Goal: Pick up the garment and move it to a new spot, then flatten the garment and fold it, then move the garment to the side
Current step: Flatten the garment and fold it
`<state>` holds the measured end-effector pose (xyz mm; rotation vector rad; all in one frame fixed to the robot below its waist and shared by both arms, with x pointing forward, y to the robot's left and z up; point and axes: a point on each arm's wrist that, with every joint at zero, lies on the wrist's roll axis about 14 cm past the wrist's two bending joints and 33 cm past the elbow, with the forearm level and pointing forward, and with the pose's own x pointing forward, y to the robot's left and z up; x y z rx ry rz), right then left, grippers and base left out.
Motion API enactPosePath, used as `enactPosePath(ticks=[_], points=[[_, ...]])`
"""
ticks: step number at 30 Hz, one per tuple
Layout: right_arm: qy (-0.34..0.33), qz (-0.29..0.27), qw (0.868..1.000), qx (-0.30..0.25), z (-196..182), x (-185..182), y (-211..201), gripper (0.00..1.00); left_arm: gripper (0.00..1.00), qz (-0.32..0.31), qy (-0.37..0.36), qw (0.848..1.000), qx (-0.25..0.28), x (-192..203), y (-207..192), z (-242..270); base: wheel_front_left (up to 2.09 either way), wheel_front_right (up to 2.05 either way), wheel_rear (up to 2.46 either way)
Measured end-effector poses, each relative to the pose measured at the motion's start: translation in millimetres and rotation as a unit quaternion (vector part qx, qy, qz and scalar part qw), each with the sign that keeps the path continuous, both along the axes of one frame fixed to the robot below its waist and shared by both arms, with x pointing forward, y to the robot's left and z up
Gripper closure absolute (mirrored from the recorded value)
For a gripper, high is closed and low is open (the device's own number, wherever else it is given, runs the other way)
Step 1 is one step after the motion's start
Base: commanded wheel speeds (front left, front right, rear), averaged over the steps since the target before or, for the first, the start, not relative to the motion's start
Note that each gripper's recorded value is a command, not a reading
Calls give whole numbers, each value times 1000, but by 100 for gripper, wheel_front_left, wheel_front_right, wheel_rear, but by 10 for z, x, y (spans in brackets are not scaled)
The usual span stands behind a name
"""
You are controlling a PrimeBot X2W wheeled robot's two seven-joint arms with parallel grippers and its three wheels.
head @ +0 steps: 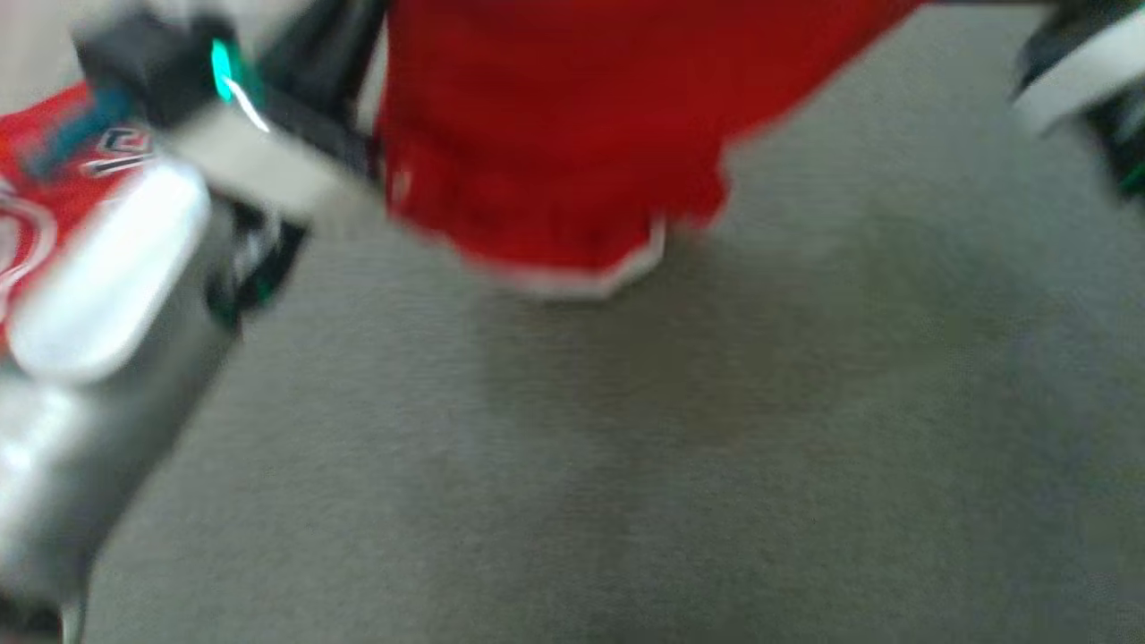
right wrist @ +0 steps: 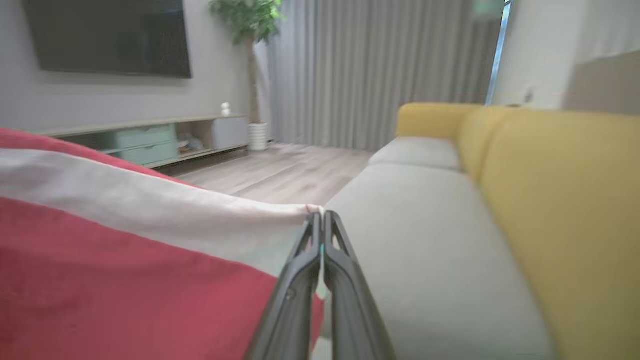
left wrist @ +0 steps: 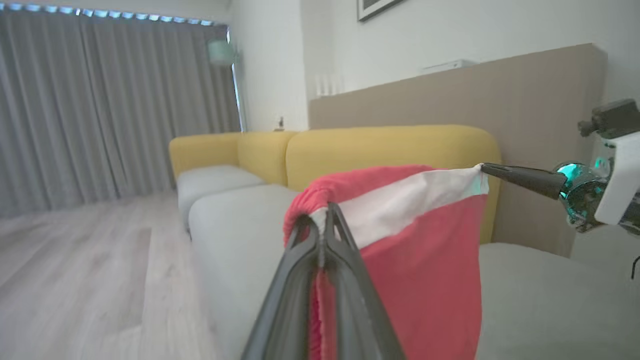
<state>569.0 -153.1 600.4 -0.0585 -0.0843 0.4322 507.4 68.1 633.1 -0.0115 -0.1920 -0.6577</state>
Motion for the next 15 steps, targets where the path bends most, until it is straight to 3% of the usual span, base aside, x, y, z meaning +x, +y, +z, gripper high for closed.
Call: enactPosePath(ticks=[5,9,12,15], points=[[-122,-90,988,-39,956,162,-761,100,100,-59,-139,989,7,380,-663,886,0,0,0],[-179,-135,973,-59,1395,113,-1128,100,100,-82,-192,978,-7,507,-992,1176,0,0,0],[-188,-151,967,-78,1399,40,-1282,100,100,-109,-180,978,-8,600,-1281,988,0,0,0],[-166,-151,970,-94,1087,-40,-1330,100,100,-151,-129,980,10,580,-1540,408,0,0,0]])
